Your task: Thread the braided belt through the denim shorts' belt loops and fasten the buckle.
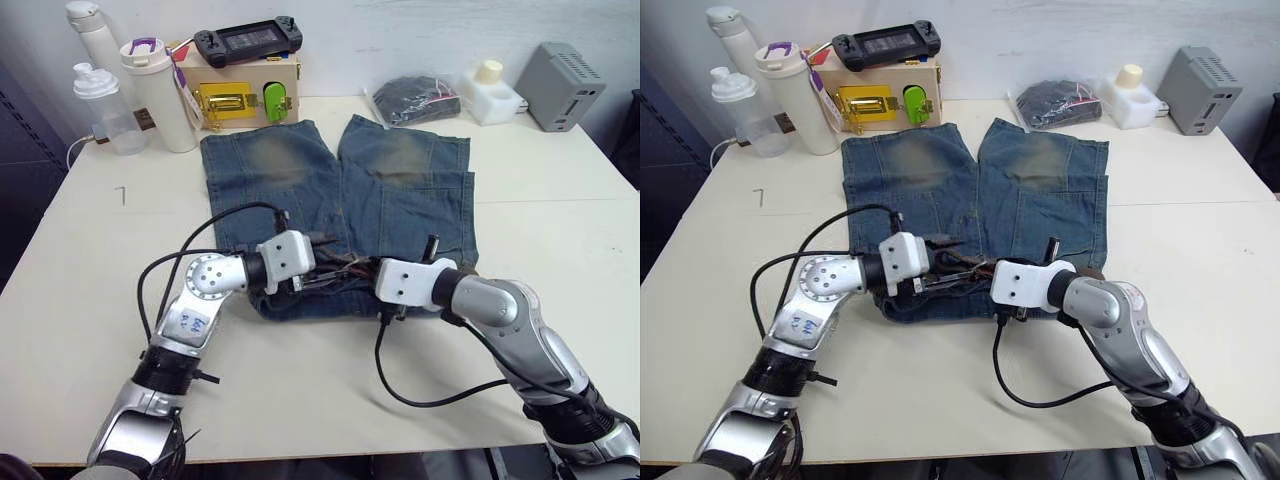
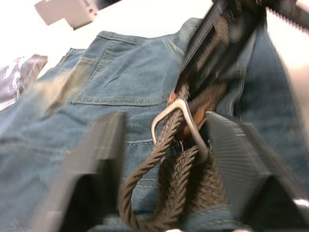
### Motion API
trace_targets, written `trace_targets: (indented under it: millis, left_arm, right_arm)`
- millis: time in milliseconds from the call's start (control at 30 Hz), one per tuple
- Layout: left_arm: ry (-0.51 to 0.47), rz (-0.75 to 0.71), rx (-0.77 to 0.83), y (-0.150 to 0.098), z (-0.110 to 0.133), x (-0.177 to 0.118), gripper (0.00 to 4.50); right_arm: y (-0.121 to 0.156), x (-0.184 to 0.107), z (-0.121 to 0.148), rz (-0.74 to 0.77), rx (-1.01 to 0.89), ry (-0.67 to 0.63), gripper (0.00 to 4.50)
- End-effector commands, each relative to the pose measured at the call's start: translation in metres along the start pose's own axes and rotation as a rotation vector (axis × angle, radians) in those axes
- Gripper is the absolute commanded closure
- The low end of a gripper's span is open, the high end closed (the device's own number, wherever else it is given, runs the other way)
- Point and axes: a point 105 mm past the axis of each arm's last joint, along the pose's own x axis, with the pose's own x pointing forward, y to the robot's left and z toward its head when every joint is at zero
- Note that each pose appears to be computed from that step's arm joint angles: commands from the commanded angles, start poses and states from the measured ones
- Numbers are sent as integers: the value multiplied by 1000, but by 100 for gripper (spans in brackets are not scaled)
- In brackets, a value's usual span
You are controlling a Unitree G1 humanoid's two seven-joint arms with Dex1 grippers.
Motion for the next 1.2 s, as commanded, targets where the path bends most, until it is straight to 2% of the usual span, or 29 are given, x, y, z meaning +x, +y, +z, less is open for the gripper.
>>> trace_targets:
  millis: [33, 100, 167, 200, 267, 467, 600, 633, 733, 800, 933, 1000, 1067, 1200]
  left_arm:
    - [-50, 86, -148, 17, 17, -43, 101]
    - [-37, 118, -239, 22, 12, -62, 101]
    - [-41, 138, -258, 24, 12, -69, 101]
    - [-25, 148, -257, 25, 8, -74, 126]
    - [-5, 146, -270, 23, 2, -75, 180]
    - [86, 50, -251, 3, -22, -48, 438]
    - [135, -3, -242, -6, -40, -30, 438]
    - [180, -34, -229, -13, -50, -29, 438]
    - [279, -101, -188, -30, -73, -31, 438]
    - [304, -116, -163, -35, -80, -34, 438]
    - [331, -120, -130, -39, -87, -40, 438]
    - [340, -116, -122, -40, -90, -42, 438]
    - [340, -109, -125, -41, -90, -43, 438]
    - [347, -105, -122, -43, -93, -45, 438]
  right_arm:
    - [-5, -4, 3, -41, -19, -1, 450]
    - [-5, -4, 3, -46, -16, -2, 450]
    - [-5, -4, 3, -49, -14, -3, 450]
    - [-4, -4, 3, -49, -13, -4, 450]
    - [-4, -4, 3, -50, -14, -4, 450]
    - [-4, -6, 2, -57, -16, 0, 450]
    - [-4, -10, 0, -61, -17, 7, 450]
    - [-2, -13, -1, -60, -19, 11, 450]
    - [1, -26, -7, -57, -35, 28, 450]
    - [4, -36, -13, -53, -51, 43, 450]
    - [6, -79, -65, -60, -79, 205, 450]
    - [-6, -101, -92, -128, -16, 290, 450]
    - [-12, -118, -115, -144, -44, 381, 450]
    - [-24, -132, -134, -201, -43, 439, 450]
